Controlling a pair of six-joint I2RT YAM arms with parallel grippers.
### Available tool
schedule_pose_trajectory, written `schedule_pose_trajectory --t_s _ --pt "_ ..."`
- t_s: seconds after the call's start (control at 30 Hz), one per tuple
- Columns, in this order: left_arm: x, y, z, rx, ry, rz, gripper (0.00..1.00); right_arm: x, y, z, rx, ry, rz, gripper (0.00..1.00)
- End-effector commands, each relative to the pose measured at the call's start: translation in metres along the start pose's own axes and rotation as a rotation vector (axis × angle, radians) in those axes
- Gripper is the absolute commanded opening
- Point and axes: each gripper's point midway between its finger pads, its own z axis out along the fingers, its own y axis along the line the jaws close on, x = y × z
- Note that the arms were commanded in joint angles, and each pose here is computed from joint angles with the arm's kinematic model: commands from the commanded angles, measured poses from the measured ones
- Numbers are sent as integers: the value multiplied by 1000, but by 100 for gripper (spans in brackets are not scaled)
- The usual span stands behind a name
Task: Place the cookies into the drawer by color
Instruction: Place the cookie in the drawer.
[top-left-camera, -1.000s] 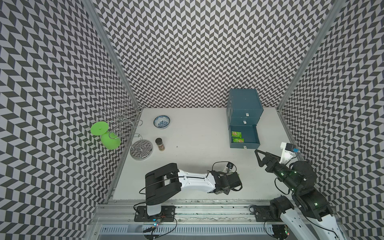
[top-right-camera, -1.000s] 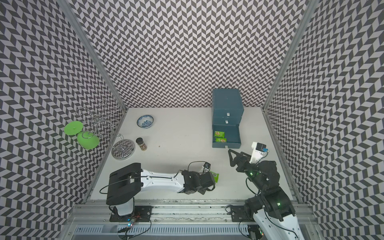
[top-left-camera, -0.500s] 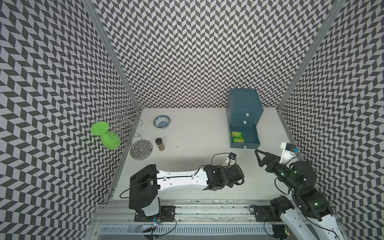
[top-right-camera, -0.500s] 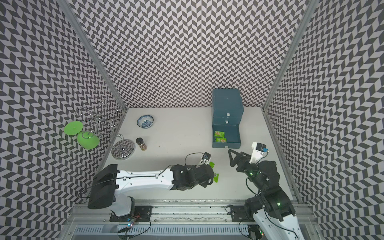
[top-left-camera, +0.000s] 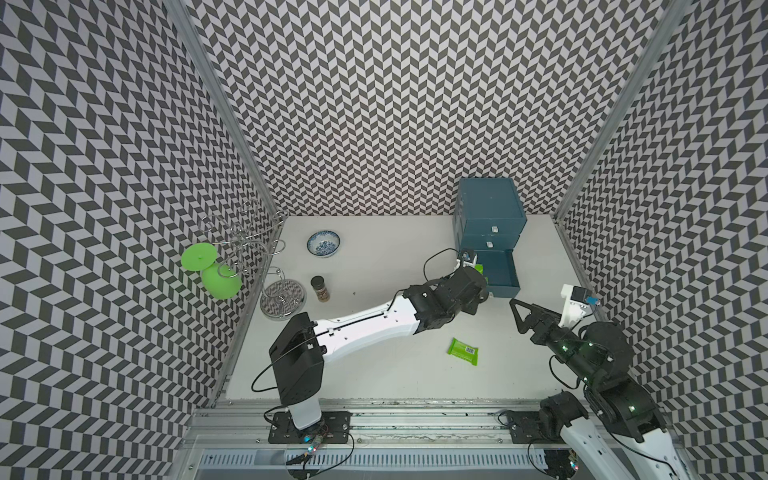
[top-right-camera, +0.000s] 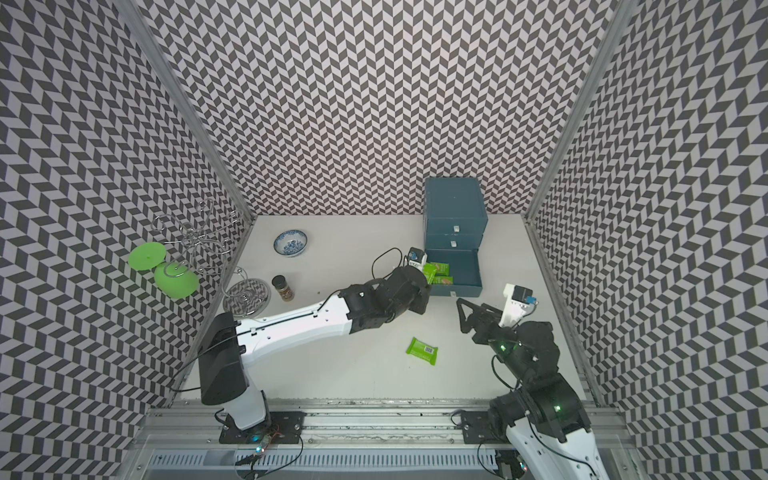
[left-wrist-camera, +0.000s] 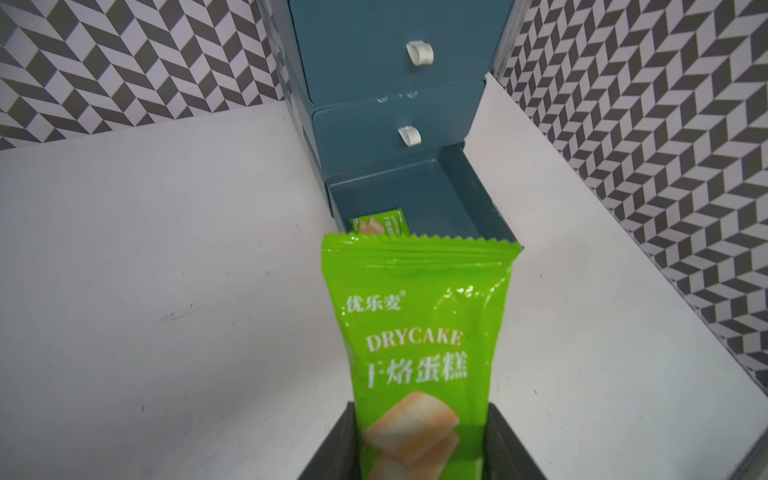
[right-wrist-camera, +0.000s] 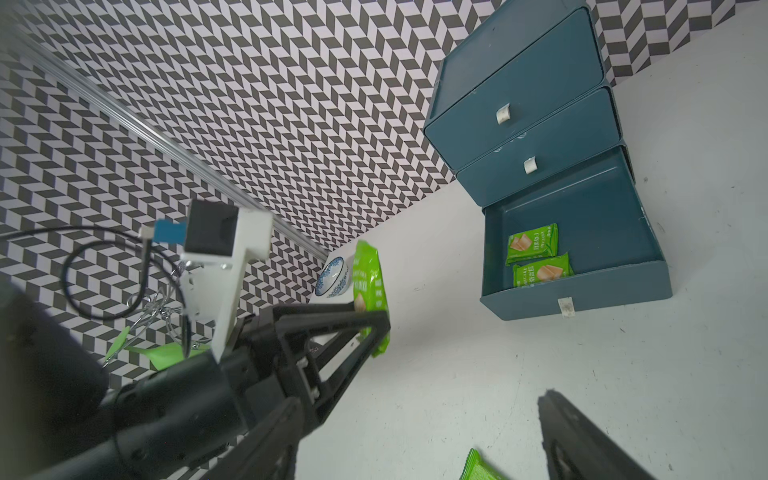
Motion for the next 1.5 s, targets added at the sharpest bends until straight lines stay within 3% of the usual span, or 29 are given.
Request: schedule_pose_trajectory --t_s 0.0,0.4,0.7,0.97,1.3,1.47 --pt "-26 -11 12 57 -54 18 47 -12 7 -4 -24 -51 -21 89" --pt "-55 -10 75 41 -134 83 48 -9 4 -1 -15 -47 -28 90" --pt "-40 -11 126 -11 -103 165 48 -10 3 -1 -11 -48 -34 90" --pt "-6 -4 163 -11 -20 169 48 -9 1 -3 -3 -53 -37 90" --pt "-5 -10 160 24 20 156 48 -10 2 -4 -4 -54 -40 90" --pt "-28 -16 136 51 -9 138 48 -11 4 -2 -15 -55 -38 90"
